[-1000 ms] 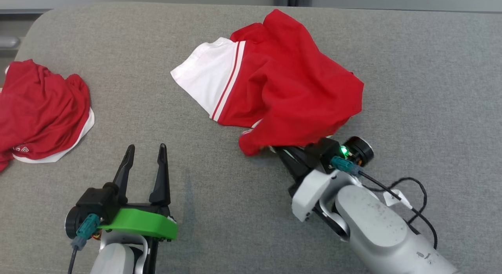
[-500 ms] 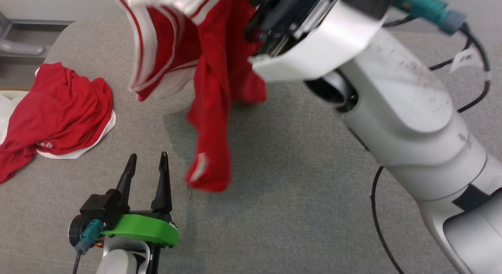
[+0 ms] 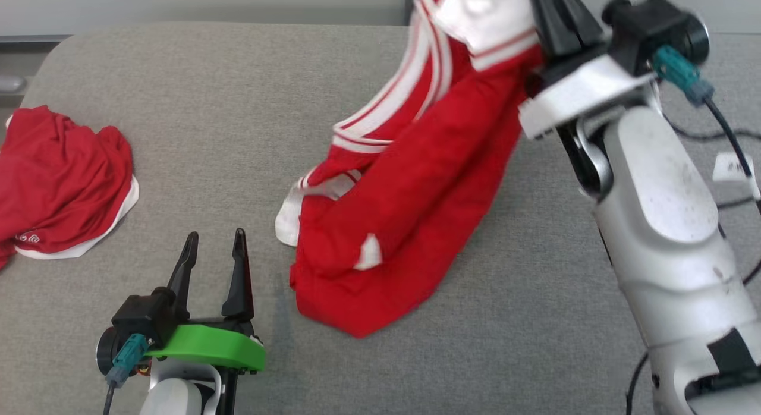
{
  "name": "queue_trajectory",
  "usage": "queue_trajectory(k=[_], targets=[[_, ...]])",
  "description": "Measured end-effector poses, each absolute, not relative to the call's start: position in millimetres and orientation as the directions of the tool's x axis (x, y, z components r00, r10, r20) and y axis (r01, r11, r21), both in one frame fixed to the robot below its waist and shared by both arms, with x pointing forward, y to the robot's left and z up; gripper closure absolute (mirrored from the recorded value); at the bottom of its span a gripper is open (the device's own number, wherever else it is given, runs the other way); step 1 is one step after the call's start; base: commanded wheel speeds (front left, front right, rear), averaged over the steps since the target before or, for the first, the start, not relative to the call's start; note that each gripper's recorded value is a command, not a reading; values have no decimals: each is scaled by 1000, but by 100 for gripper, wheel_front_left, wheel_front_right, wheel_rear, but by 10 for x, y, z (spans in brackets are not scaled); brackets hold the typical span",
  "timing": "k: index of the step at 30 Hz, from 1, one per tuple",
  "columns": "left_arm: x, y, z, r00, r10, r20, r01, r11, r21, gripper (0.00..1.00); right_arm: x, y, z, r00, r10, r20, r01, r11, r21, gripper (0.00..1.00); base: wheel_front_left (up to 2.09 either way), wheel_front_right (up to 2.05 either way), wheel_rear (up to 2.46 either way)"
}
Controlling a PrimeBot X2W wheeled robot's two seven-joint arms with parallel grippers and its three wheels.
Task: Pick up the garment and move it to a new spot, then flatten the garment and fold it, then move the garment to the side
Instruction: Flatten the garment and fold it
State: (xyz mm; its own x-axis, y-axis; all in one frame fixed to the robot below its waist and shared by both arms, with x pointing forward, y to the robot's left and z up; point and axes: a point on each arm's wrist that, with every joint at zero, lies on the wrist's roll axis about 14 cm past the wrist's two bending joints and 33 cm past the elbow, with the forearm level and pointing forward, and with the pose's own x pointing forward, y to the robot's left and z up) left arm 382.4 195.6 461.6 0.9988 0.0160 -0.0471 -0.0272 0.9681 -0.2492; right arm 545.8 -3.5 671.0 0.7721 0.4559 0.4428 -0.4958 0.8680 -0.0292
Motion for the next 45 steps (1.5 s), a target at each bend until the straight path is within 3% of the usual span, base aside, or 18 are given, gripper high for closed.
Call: queue_trajectory(k=[1, 2, 3, 8, 13, 29, 44, 45], targets=[[3848, 1914, 4605, 999, 3, -49, -15, 968, -250, 0, 5501, -241, 6444, 825, 410, 389, -444, 896, -5, 95, 0, 0, 0], [3869, 1880, 4594, 999, -9, -51, -5, 968, -251, 0, 5509, -440, 6191, 866, 369, 336, -393, 920, 2, 56, 0, 0, 0], [3890, 1838, 4585, 998, -23, -52, 9, 968, -251, 0, 5501, -641, 5974, 900, 328, 288, -343, 939, 2, 0, 0, 0, 0], [3970, 1664, 4538, 995, -81, -61, 63, 965, -254, 0, 5289, -1397, 5365, 977, 143, 159, -147, 989, 15, 0, 0, 0, 0], [4022, 1520, 4504, 990, -126, -67, 104, 960, -260, 0, 5026, -1735, 5175, 991, 64, 119, -65, 998, 4, 0, 0, 0, 0], [3854, 769, 4256, 929, -343, -141, 277, 895, -349, 0, 4621, -1894, 5073, 995, 33, 93, -36, 999, 33, 0, 0, 0, 0], [3937, 773, 4139, 925, -339, -170, 253, 886, -389, 1, 4550, -1943, 4982, 997, 25, 67, -28, 999, 32, 0, 0, 0, 0], [3936, 767, 4135, 924, -342, -171, 256, 885, -389, 52, 4547, -1942, 4981, 997, 26, 67, -28, 999, 32, 0, 0, 0, 0]])
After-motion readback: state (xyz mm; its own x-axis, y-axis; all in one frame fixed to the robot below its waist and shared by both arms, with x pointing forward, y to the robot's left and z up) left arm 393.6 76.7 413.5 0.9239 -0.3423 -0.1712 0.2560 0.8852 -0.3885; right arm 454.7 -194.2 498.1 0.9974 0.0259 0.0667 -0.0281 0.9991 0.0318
